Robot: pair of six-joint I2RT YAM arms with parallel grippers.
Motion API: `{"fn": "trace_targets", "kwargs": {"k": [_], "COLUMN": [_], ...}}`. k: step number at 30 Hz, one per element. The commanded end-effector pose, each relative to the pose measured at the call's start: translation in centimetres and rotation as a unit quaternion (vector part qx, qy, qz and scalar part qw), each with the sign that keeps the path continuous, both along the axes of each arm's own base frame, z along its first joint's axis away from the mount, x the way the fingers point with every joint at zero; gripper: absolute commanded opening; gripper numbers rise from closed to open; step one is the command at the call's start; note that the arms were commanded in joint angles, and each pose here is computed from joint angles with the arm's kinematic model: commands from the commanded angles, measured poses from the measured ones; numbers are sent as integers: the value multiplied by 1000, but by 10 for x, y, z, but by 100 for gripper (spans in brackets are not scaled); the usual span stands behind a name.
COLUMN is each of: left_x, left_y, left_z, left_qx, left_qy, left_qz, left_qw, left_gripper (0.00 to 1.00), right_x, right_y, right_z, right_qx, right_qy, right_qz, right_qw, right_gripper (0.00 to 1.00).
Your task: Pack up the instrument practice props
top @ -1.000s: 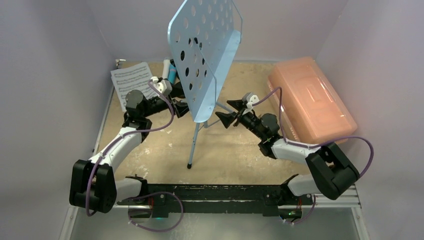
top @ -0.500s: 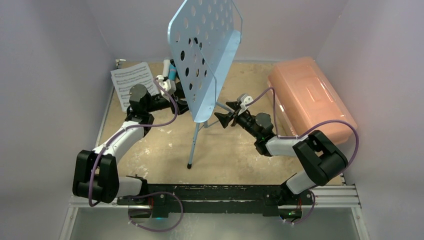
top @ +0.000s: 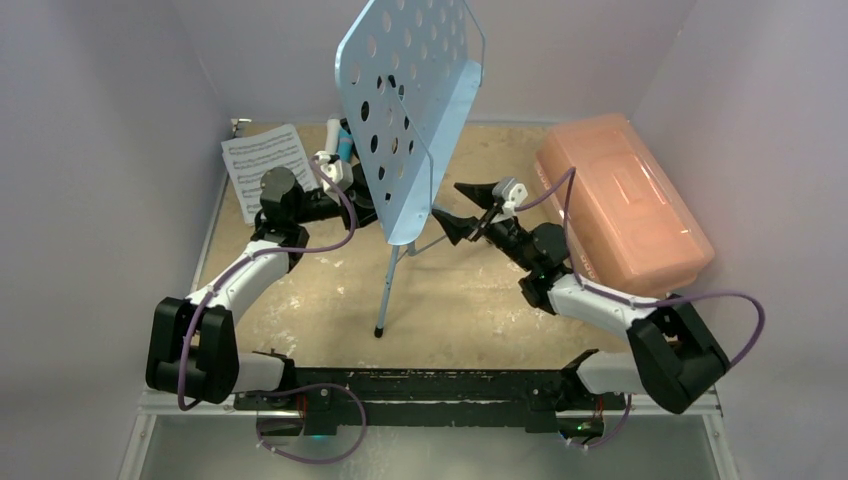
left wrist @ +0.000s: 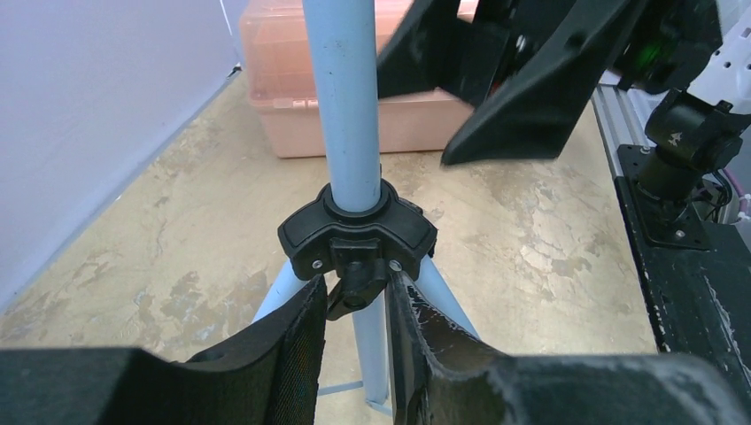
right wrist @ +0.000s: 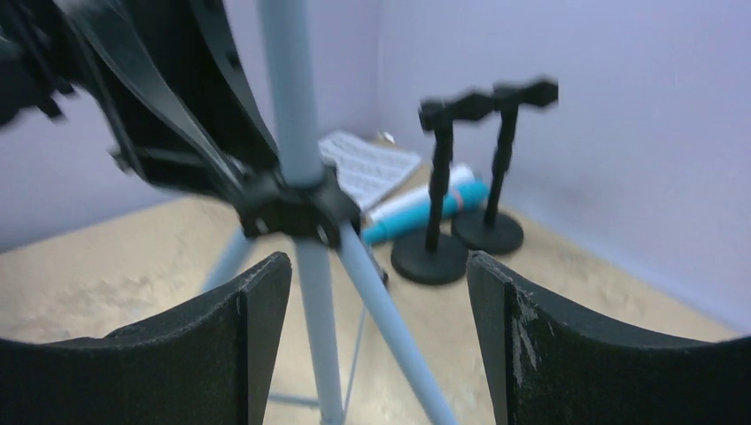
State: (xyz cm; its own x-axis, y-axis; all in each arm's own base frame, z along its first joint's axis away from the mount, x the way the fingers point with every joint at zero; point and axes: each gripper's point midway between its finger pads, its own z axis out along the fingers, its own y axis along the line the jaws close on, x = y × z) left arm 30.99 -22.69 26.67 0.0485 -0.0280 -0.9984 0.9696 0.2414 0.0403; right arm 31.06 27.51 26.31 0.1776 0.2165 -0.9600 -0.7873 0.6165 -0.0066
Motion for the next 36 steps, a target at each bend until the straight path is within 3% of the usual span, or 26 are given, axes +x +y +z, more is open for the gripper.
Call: {"fn": "trace_targets", "kwargs": {"k": [1,11,20,22,26,30,33,36], "left_x": [4,3,0,-1,-3,1,8,12], "left_y": [-3,-1,-7,-8,-12,-10,-5,-1], "left_z": [16,15,15,15,16,23,27,28], "left_qx": [-5,-7,-9,-11,-28,-60,-96,-132], "left_qy": [-34,-37,-28,-21,14,79,154,237], "left_qz": [0,14,11,13,28,67,112,143], "left_qw": [999,999,1000,1000,999,993,977,952], "left_gripper": [28,15,6,2,0,0,0,0], "right_x": [-19,-19,0,3,8,7,5,3], "right_y": [10,45,70,73,75,76,75,76], "right_z": [69,110,111,110,106,101,98,94], "right_qx": [24,49,50,51,43,34,29,23], "right_qy": [-61,-84,-85,-85,-83,-85,-90,-93], "right_qz": [55,110,111,111,109,109,112,115], "right_qw": [996,989,989,989,990,990,989,989], "right_gripper": [76,76,72,65,41,16,0,0]}}
